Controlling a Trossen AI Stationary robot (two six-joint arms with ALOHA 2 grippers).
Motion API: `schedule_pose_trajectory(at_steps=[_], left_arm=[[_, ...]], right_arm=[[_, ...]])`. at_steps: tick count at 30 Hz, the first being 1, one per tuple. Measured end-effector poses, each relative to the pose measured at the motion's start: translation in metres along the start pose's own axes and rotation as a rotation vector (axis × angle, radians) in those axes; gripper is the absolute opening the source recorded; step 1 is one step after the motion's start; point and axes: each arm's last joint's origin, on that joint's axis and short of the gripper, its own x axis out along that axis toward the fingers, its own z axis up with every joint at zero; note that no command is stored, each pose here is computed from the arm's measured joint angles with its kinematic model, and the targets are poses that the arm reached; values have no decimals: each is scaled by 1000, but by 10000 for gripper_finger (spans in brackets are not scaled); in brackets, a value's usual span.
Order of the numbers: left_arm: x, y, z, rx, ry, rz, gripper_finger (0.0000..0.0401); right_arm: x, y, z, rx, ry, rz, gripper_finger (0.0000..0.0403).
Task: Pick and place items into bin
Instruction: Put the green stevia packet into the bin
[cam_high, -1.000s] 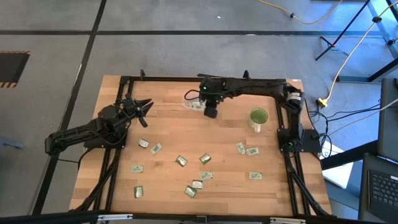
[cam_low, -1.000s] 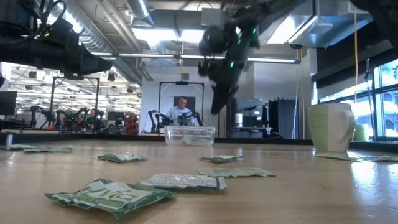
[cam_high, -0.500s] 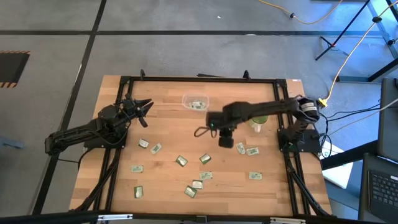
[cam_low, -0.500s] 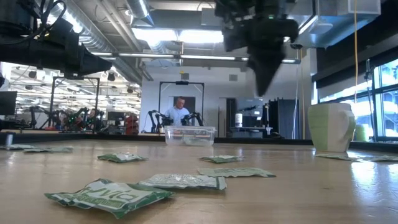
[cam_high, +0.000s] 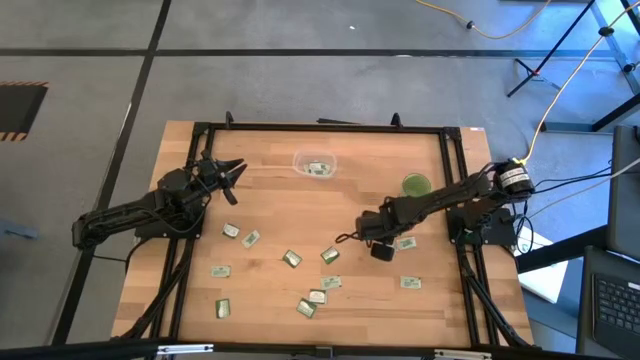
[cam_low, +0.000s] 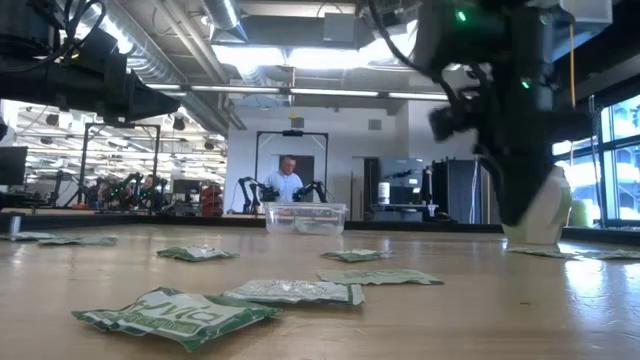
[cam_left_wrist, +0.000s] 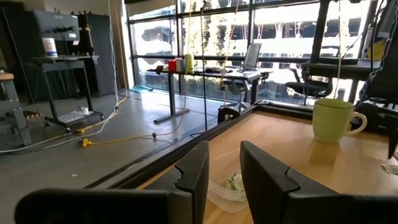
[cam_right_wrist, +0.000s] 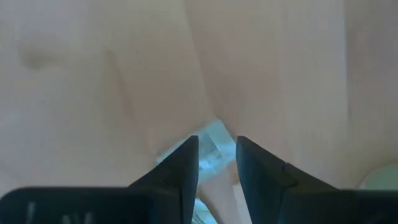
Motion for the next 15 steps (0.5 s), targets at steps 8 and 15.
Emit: schedule_pose_trajectory(at_steps=[8,15], left_arm=[[0,0,0,-3,0,1,86],[0,0,0,-3,0,1,86]], right_arm=[[25,1,-11,30,-42,45,110],[29,-3,-14,64,-33,53,107]])
